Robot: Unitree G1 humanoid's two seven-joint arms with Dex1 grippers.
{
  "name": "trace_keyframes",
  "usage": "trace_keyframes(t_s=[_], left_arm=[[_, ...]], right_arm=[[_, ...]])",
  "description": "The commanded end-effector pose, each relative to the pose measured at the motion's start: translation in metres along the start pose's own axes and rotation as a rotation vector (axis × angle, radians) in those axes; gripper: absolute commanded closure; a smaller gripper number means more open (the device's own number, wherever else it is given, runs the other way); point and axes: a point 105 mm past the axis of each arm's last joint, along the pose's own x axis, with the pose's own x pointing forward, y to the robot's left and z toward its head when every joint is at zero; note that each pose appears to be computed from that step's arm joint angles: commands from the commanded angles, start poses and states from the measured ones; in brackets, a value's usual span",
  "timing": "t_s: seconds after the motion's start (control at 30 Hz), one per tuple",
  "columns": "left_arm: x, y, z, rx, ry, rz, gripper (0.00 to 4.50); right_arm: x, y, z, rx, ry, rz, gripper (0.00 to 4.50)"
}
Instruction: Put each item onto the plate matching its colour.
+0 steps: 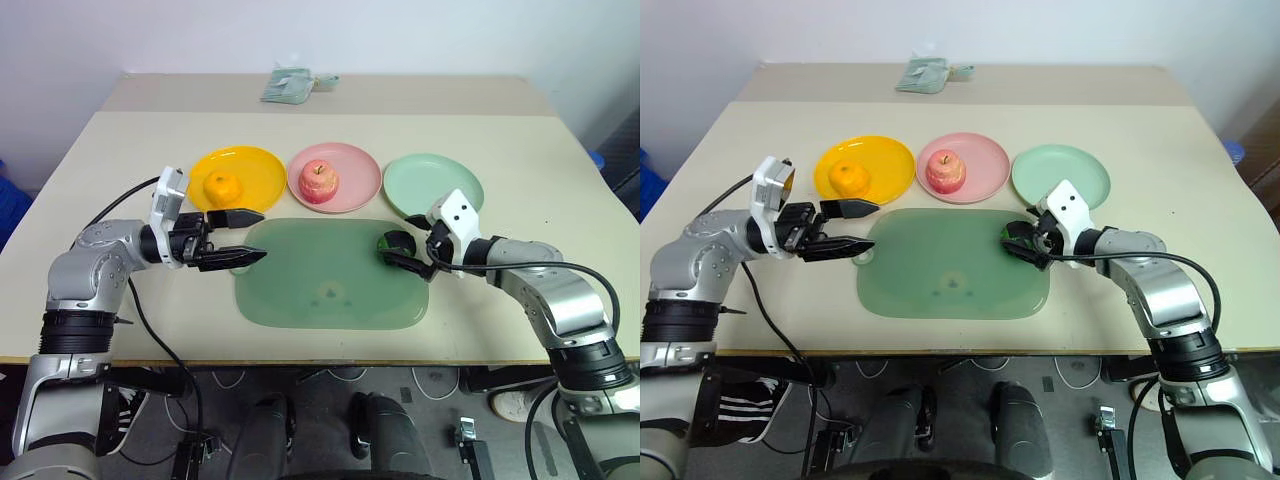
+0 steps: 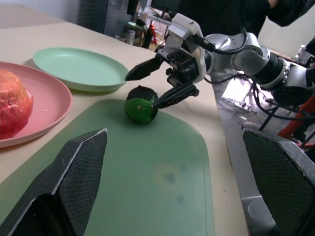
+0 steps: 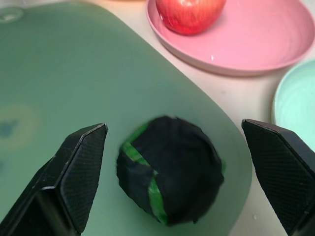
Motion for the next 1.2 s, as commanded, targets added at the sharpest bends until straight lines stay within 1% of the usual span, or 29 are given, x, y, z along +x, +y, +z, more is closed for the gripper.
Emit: trace_keyframes(t_s=[0.03, 0.37, 0.47, 0.57, 0.83, 0.87, 0.9, 1.1, 1.2], left_arm=[[-0.002, -0.005, 0.013, 0.064, -0.012, 0.004, 0.03], [-0.003, -0.006, 0.01, 0.074, -0.009, 0.015, 0.03], [-0.001, -0.006, 0.013, 0.086, -0.017, 0.017, 0.0], [0.001, -0.007, 0.015, 0.087, -0.023, 0.016, 0.0], [0.005, -0.006, 0.017, 0.099, -0.025, 0.019, 0.0], [0.005, -0.006, 0.017, 0.1, -0.026, 0.019, 0.0], [0.005, -0.006, 0.017, 0.096, -0.027, 0.02, 0.0], [0.005, -0.005, 0.018, 0.095, -0.032, 0.027, 0.0], [0.007, -0.006, 0.02, 0.099, -0.038, 0.031, 0.0]], right_arm=[[0.002, -0.002, 0.008, -0.032, -0.019, -0.001, 0.0], [0.004, 0.003, -0.003, 0.001, 0.016, 0.031, 0.0], [0.004, 0.003, -0.003, -0.01, 0.019, 0.029, 0.82], [0.003, 0.001, 0.001, 0.004, 0.003, 0.024, 0.82], [0.002, 0.001, -0.004, 0.004, 0.022, 0.024, 0.82], [0.002, 0.0, -0.004, 0.001, 0.021, 0.02, 1.36], [0.002, 0.001, -0.002, 0.009, 0.011, 0.022, 1.64], [0.0, -0.002, 0.004, -0.004, -0.006, 0.017, 1.64], [-0.002, -0.003, 0.013, -0.003, -0.041, 0.017, 1.64]])
